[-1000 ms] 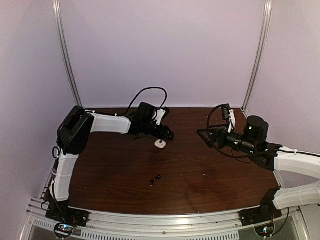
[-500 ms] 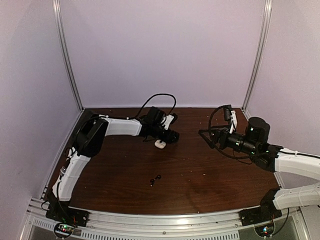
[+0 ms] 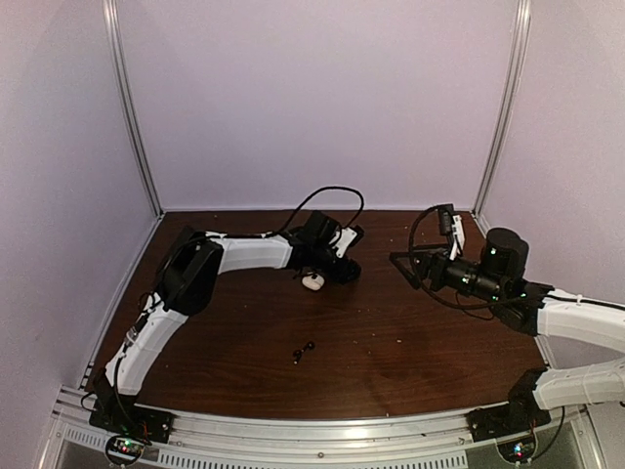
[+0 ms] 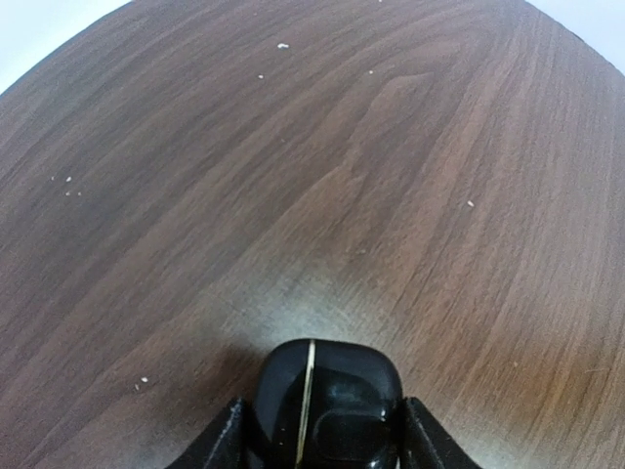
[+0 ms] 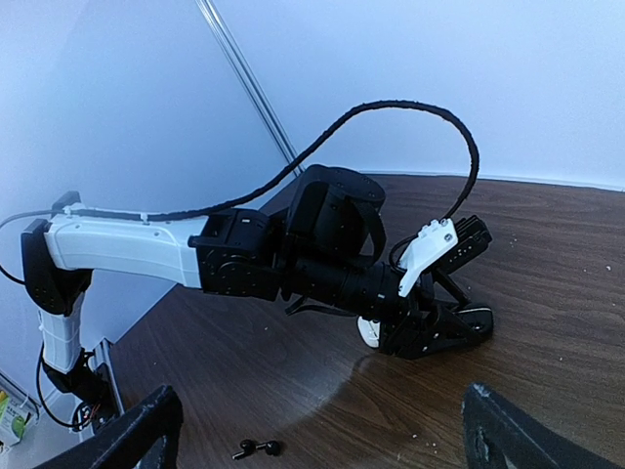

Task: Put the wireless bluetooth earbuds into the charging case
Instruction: Pick up the charging case from the center of the board, then pass from the left arm to the right

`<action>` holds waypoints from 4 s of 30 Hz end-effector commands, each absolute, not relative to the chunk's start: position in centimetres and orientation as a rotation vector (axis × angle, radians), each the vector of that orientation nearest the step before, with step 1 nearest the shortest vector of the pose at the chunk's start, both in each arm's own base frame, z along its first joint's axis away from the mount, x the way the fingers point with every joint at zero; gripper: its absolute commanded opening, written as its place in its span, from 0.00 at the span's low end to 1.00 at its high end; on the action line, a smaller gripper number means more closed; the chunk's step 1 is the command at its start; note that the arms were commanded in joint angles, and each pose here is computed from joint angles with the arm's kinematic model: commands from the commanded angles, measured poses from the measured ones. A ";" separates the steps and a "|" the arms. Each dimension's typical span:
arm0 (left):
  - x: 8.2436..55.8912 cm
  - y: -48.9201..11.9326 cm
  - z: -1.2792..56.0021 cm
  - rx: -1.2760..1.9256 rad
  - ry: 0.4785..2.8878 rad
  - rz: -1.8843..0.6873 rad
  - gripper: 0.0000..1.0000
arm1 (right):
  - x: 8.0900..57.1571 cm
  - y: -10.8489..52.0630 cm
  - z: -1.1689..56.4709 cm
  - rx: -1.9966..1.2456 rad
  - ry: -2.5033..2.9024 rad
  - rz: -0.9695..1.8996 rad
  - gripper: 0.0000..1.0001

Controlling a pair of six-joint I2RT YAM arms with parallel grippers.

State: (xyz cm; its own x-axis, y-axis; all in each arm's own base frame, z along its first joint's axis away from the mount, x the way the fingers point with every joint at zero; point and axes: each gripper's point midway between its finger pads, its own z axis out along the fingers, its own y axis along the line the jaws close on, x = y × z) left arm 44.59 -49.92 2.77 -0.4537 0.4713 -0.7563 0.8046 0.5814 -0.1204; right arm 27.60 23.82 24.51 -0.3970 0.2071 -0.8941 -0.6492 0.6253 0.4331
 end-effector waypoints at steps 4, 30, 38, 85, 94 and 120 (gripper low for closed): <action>42.3 -49.9 2.4 1.149 2.063 -0.515 0.41 | 27.9 22.5 24.7 -0.288 1.756 0.960 1.00; 26.1 -49.1 24.0 1.300 1.196 -0.405 0.27 | 23.8 25.0 26.1 -0.496 1.715 1.244 1.00; 23.3 -49.3 27.0 1.274 1.118 -0.348 0.26 | 22.8 26.0 26.3 -0.558 1.698 1.338 0.85; 21.7 -48.9 29.3 1.216 1.046 -0.250 0.38 | 21.4 30.0 26.2 -0.677 1.669 1.478 0.16; 21.2 -46.8 29.0 1.204 1.066 -0.256 0.75 | 21.0 30.0 27.3 -0.723 1.625 1.462 0.09; 13.6 -43.1 31.3 1.415 1.179 -1.105 0.49 | 15.7 33.9 28.5 -1.220 1.390 1.155 0.03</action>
State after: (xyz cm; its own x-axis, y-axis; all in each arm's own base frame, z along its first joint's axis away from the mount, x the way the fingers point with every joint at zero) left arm 15.28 -42.47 31.82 0.1911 0.1175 -0.9745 0.9798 0.0367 0.1966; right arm 15.57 33.50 27.49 -0.1723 -0.1074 -0.9792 -0.9848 0.0400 0.1689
